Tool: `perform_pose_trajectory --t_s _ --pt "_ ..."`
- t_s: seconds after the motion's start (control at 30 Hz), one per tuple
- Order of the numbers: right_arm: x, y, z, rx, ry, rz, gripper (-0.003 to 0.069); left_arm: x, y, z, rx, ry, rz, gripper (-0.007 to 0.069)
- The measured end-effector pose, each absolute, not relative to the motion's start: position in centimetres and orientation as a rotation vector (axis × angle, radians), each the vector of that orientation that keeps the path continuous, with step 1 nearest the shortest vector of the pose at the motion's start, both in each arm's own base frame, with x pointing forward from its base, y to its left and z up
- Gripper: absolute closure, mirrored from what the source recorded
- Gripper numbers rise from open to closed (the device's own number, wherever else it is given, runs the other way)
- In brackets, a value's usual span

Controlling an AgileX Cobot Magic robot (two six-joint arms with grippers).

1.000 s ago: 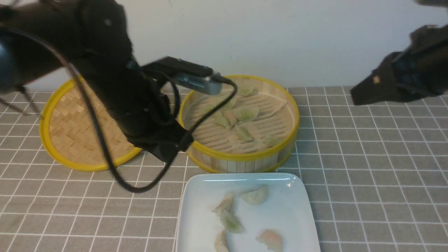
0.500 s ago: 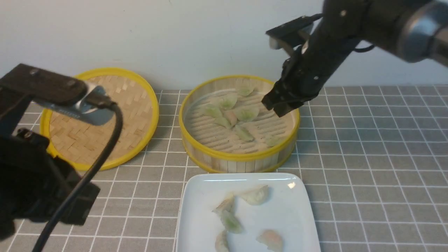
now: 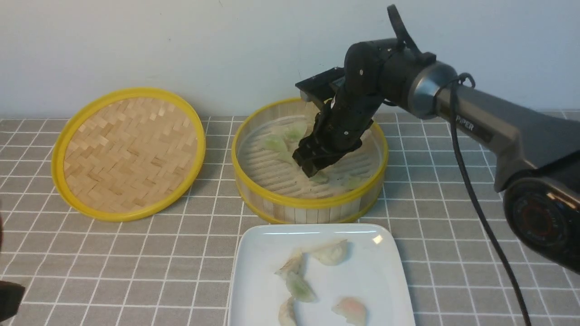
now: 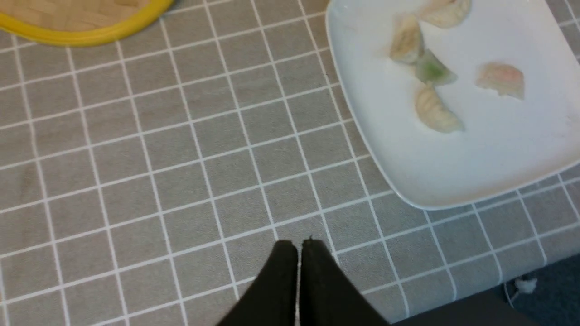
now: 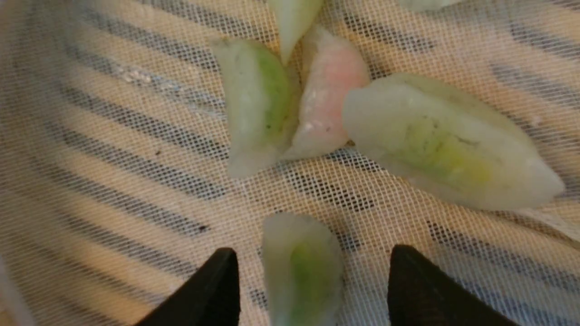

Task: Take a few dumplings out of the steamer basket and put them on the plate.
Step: Use the right arm to grab a dumpling from inside the steamer, then use the right arm to put the dumpling into the plate

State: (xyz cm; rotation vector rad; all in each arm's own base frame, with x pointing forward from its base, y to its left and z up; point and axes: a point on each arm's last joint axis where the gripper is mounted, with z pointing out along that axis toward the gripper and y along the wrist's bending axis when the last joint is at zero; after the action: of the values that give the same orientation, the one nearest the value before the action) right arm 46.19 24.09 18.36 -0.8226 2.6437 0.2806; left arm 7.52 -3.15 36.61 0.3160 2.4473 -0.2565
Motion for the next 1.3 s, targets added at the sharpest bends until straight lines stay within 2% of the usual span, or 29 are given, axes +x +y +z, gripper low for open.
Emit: perform_pose_trajectory --t_s 0.1,0.17,0.27,0.33,0.5,0.57,0.6,0.63,0.67,0.73,0.83,0.93,1.03,1.17,1.3 --pt "46.4 24.2 17.3 -0.824 2.658 0.278 0.0256 7.1 -2.8 36.8 0.298 2.429 -0.240 0.0630" --pt "46.5 24.2 17.2 -0.825 2.653 0.274 0.0287 6.8 -2.6 36.8 0.290 2.418 -0.225 0.0630" --pt "46.4 24.1 17.4 -0.832 2.656 0.265 0.0423 6.8 -2.5 36.9 0.286 2.415 -0.215 0.0630" --pt "46.4 24.1 17.7 -0.840 2.666 0.264 0.0462 6.8 -2.5 36.9 0.286 2.414 -0.213 0.0630" --pt "46.5 24.2 21.8 -0.812 2.618 0.278 0.0456 6.8 -2.4 36.9 0.282 2.413 -0.201 0.0630" --pt "46.1 24.0 24.1 -0.770 2.584 0.292 0.0456 6.8 -2.4 36.9 0.282 2.413 -0.201 0.0630" --pt "45.5 23.8 26.7 -0.733 2.547 0.323 0.0456 6.8 -2.4 36.9 0.282 2.413 -0.201 0.0630" --pt "45.4 23.8 27.0 -0.730 2.541 0.326 0.0456 6.8 -2.4 36.9 0.282 2.413 -0.201 0.0630" --pt "44.5 23.4 29.7 -0.710 2.498 0.353 0.0456 6.8 -2.4 36.9 0.282 2.413 -0.201 0.0630" --pt "43.0 22.9 32.2 -0.695 2.472 0.387 0.0456 6.8 -2.4 36.9 0.282 2.413 -0.201 0.0630" --pt "39.6 21.8 34.4 -0.691 2.498 0.449 0.0456 6.8 -2.4 36.9 0.282 2.413 -0.201 0.0630" --pt "36.3 21.4 34.1 -0.723 2.564 0.505 0.0456 6.8 -2.4 36.9 0.283 2.414 -0.208 0.0630" --pt "32.8 21.9 32.3 -0.804 2.648 0.544 0.0456 6.8 -2.4 36.9 0.283 2.414 -0.208 0.0630" --pt "29.8 23.0 28.0 -0.909 2.792 0.529 0.0456 6.8 -2.4 36.9 0.283 2.413 -0.208 0.0630" --pt "29.5 23.4 24.6 -0.934 2.887 0.499 0.0456 6.8 -2.4 36.9 0.282 2.411 -0.201 0.0630"
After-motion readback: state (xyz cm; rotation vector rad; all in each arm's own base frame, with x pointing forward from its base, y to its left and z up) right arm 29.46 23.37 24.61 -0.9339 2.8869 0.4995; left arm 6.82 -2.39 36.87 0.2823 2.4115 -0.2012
